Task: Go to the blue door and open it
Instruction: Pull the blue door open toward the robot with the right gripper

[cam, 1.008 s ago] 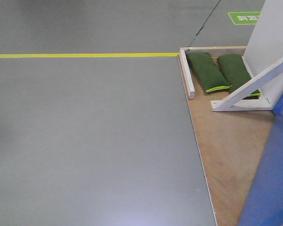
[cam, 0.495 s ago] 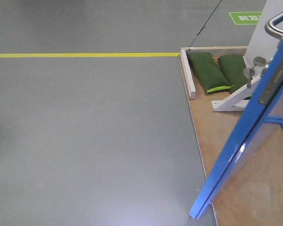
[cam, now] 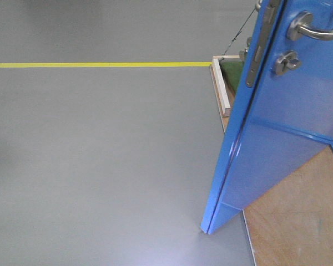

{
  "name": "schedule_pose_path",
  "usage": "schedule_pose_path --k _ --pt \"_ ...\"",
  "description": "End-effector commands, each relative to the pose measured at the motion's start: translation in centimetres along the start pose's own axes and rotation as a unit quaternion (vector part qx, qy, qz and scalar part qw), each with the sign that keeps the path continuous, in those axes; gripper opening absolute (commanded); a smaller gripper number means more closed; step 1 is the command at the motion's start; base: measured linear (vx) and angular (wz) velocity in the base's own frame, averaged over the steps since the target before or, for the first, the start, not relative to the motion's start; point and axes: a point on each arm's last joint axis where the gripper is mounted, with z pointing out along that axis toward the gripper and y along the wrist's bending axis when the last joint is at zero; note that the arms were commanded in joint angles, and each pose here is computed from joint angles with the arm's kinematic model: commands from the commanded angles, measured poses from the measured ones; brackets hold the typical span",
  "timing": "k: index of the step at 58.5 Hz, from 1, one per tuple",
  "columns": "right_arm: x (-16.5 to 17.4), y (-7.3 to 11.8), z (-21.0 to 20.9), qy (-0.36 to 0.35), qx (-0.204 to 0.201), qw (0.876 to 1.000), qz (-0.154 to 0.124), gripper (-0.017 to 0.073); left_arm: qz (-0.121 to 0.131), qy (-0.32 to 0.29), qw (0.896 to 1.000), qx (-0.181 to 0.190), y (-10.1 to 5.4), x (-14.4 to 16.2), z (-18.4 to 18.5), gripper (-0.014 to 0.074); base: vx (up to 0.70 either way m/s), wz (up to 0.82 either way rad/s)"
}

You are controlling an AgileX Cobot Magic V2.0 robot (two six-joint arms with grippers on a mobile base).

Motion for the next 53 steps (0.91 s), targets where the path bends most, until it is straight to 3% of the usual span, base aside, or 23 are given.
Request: schedule_pose_path --k 1,12,30,53 --pt "0.5 2.6 0.7 -0.003 -0.041 0.999 0.003 0.0011 -0.005 -0.06 0.998 0.002 0.0 -1.7 -0.4 0.0073 0.0 0.0" --pt "1.8 3.0 4.0 0.035 -0.044 0.998 0.007 0.0011 -0.005 -0.06 0.998 0.002 0.0 -1.7 -0.4 0.0073 0.0 0.0" --pt "5.3 1.4 8.3 0.101 -0.023 0.994 0.017 0.0011 -0.005 -0.06 0.998 0.002 0.0 -1.7 -0.4 0.0073 0.0 0.0" --pt "7.5 0.5 9.7 0.134 -0.011 0.991 0.022 0.0011 -0.005 -0.06 0.998 0.002 0.0 -1.7 -0.4 0.0073 0.0 0.0"
